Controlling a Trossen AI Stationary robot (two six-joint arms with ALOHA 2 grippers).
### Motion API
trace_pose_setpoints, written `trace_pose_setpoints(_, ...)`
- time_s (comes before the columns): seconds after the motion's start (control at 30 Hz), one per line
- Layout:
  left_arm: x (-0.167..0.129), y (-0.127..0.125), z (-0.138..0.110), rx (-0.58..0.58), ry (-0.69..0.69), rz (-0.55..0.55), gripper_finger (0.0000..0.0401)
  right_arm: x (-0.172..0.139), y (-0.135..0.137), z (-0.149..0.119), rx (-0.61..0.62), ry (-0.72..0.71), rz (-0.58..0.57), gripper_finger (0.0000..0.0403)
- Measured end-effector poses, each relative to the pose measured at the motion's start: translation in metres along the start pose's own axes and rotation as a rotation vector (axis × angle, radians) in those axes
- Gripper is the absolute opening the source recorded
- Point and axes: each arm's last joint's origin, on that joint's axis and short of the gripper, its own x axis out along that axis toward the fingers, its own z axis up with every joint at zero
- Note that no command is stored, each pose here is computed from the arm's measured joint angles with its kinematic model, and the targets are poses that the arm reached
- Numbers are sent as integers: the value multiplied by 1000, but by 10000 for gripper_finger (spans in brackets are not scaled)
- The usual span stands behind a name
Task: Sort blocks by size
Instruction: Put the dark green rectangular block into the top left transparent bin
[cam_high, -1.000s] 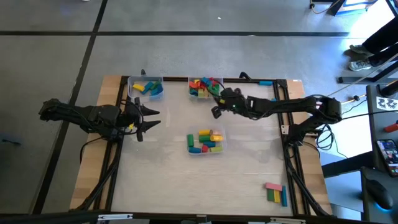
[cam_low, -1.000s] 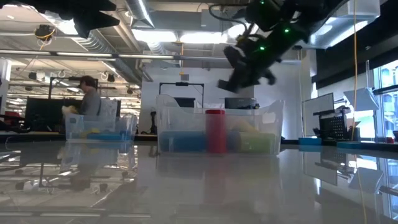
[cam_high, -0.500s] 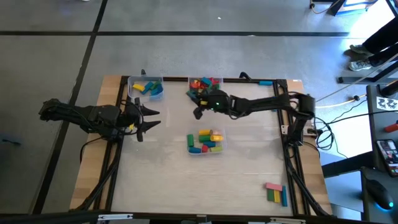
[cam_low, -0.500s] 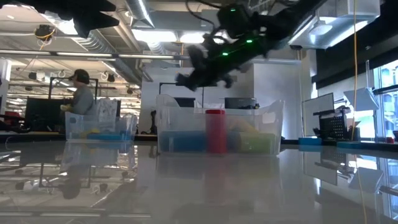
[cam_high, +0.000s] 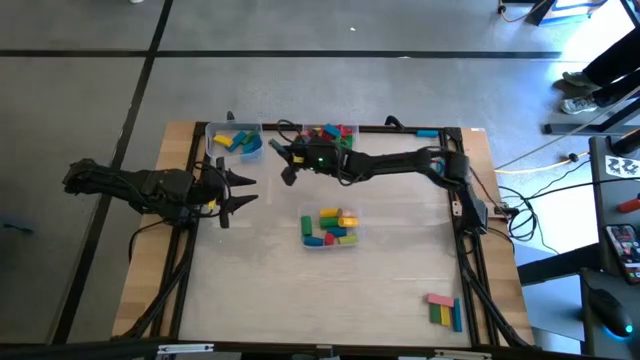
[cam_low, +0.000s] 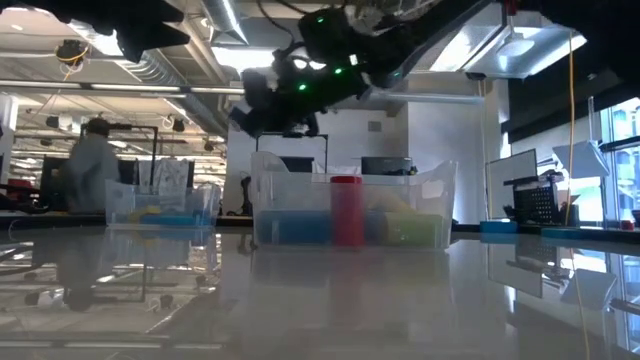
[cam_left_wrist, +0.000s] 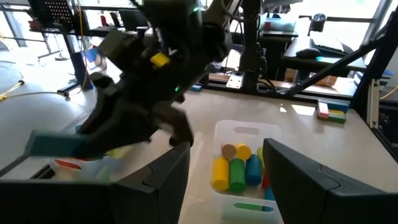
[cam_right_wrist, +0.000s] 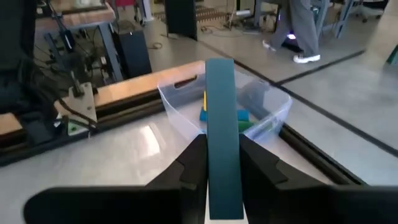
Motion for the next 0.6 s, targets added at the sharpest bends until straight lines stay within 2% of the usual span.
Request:
trace_pose_setpoints(0.33, 0, 0, 0, -6, -1, 1, 198, 59, 5, -4, -12, -64, 19, 69)
trace_pose_setpoints(0.6, 0, 0, 0, -3, -2, 0, 198, 99, -9, -6, 6, -125, 13, 69)
